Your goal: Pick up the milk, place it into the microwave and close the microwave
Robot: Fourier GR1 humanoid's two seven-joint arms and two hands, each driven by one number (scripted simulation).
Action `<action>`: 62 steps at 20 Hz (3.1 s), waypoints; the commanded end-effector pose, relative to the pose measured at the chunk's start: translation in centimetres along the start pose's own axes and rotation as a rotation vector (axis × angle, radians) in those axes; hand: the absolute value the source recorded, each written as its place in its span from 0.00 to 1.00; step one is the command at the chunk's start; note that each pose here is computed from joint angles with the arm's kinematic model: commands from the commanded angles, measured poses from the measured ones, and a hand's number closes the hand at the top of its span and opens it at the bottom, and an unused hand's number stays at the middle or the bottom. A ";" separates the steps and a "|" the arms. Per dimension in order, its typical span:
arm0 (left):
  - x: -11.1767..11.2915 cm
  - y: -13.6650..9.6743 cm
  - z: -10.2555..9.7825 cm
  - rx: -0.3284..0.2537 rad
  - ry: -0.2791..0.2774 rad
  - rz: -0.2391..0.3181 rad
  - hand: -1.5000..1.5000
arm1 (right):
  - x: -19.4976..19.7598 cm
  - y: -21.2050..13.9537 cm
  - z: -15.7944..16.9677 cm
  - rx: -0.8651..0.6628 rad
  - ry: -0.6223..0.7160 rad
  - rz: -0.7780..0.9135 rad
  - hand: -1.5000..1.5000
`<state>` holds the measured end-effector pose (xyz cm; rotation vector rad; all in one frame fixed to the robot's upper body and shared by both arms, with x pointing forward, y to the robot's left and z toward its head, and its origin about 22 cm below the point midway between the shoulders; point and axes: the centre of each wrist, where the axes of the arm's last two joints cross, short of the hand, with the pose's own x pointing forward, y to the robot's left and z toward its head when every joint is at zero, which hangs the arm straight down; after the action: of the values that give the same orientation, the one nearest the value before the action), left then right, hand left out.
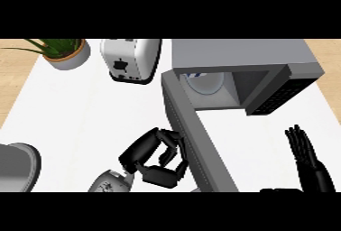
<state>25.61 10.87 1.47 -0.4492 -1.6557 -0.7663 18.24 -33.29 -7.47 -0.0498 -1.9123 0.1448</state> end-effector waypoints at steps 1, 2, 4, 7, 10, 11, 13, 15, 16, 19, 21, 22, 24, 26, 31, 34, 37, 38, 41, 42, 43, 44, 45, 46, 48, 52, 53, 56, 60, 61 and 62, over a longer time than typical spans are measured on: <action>-4.0 -2.8 -1.6 -0.012 0.035 -0.079 1.00 | 2.5 0.6 0.3 0.047 -0.042 -0.026 0.00; -3.6 -3.6 -2.0 0.002 0.021 -0.097 1.00 | 3.6 -0.1 1.2 0.066 -0.039 -0.039 0.00; -5.4 -4.1 -2.1 0.067 -0.022 -0.097 1.00 | 3.9 -0.7 1.9 0.034 -0.076 -0.058 0.00; -5.9 -4.8 -3.3 0.084 -0.040 -0.067 1.00 | 6.3 -0.8 -0.8 0.072 -0.130 -0.095 0.00; -6.2 -5.2 -4.1 0.119 -0.046 -0.065 1.00 | 7.6 -0.7 0.8 0.092 -0.139 -0.150 0.00; -6.5 -5.9 -4.0 0.108 -0.035 -0.076 1.00 | 8.0 0.9 0.3 0.113 -0.136 -0.128 0.00; -7.5 -5.3 -3.9 0.122 -0.011 -0.046 1.00 | 9.6 -0.4 -0.6 0.150 -0.150 -0.129 0.00; -6.2 -5.1 -5.6 0.102 0.012 -0.056 1.00 | 10.2 0.2 -1.1 0.147 -0.181 -0.137 0.00; -6.5 -6.6 -4.8 0.083 0.018 -0.035 1.00 | 9.9 -1.0 -0.3 0.146 -0.172 -0.136 0.00; -5.7 -7.0 -5.4 0.108 -0.049 -0.010 1.00 | 10.9 -0.8 -1.0 0.194 -0.165 -0.152 0.00; -4.2 -6.3 -6.6 0.156 -0.075 0.010 1.00 | 11.6 -0.5 -1.2 0.211 -0.198 -0.186 0.00; -4.7 -6.5 -6.3 0.166 -0.085 0.020 1.00 | 12.6 0.3 -1.5 0.236 -0.198 -0.172 0.00; -4.0 -6.2 -6.9 0.202 -0.099 0.054 1.00 | 12.7 -0.4 -2.0 0.253 -0.200 -0.177 0.00; -3.0 -6.5 -7.5 0.246 -0.122 0.040 1.00 | 13.5 -0.7 -2.4 0.283 -0.197 -0.150 0.00; -1.6 -5.2 -8.9 0.425 -0.120 0.075 1.00 | 14.6 -1.7 -2.9 0.328 -0.196 -0.106 0.00; -0.7 -4.5 -10.1 0.460 -0.108 0.061 1.00 | 15.5 -2.4 -4.3 0.322 -0.234 -0.086 0.00; -0.5 -4.1 -10.6 0.510 -0.099 0.068 0.00 | 15.7 -2.4 -4.3 0.306 -0.250 -0.103 0.00; 0.1 -3.8 -11.2 0.514 -0.105 0.056 0.00 | 16.1 -2.4 -5.0 0.312 -0.258 -0.090 0.00; 0.2 -3.1 -11.8 0.565 -0.052 0.051 0.00 | 17.9 -3.7 -6.1 0.312 -0.309 0.020 0.00; -0.4 -3.0 -11.6 0.575 -0.037 0.057 0.00 | 19.5 -4.9 -6.9 0.283 -0.352 0.170 0.00; -0.3 -2.7 -11.7 0.597 -0.019 0.066 0.00 | 20.9 -5.4 -7.4 0.303 -0.376 0.273 1.00; 0.2 -2.6 -12.0 0.628 -0.029 0.074 0.00 | 21.1 -5.6 -7.6 0.298 -0.386 0.286 1.00; 0.6 -2.3 -12.3 0.645 -0.037 0.100 0.00 | 21.4 -5.7 -7.9 0.308 -0.386 0.317 1.00; 0.8 -2.3 -12.4 0.652 -0.039 0.106 0.00 | 21.7 -5.7 -8.1 0.301 -0.402 0.331 1.00; 0.7 -2.2 -12.3 0.683 -0.068 0.118 0.00 | 22.1 -5.8 -8.6 0.291 -0.417 0.357 1.00; 0.9 -1.8 -12.6 0.704 -0.051 0.143 0.00 | 22.6 -6.5 -9.2 0.285 -0.424 0.400 1.00; 0.6 -1.8 -12.5 0.715 -0.037 0.141 0.00 | 22.6 -6.4 -9.3 0.282 -0.425 0.401 1.00; 0.9 -1.8 -12.8 0.714 -0.054 0.136 0.00 | 23.1 -6.6 -10.0 0.290 -0.450 0.411 1.00; 1.3 -1.8 -13.1 0.717 -0.078 0.143 0.00 | 22.8 -6.7 -10.5 0.284 -0.434 0.425 1.00; 0.6 -1.9 -12.7 0.718 -0.064 0.156 0.00 | 23.0 -6.8 -10.6 0.276 -0.441 0.424 1.00; 1.1 -1.9 -13.1 0.703 -0.076 0.147 0.00 | 23.2 -6.8 -11.1 0.276 -0.440 0.432 1.00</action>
<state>31.04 0.01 1.73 -0.1626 -1.8042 -0.0963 20.40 -36.74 18.11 -0.2437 -2.2720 0.7528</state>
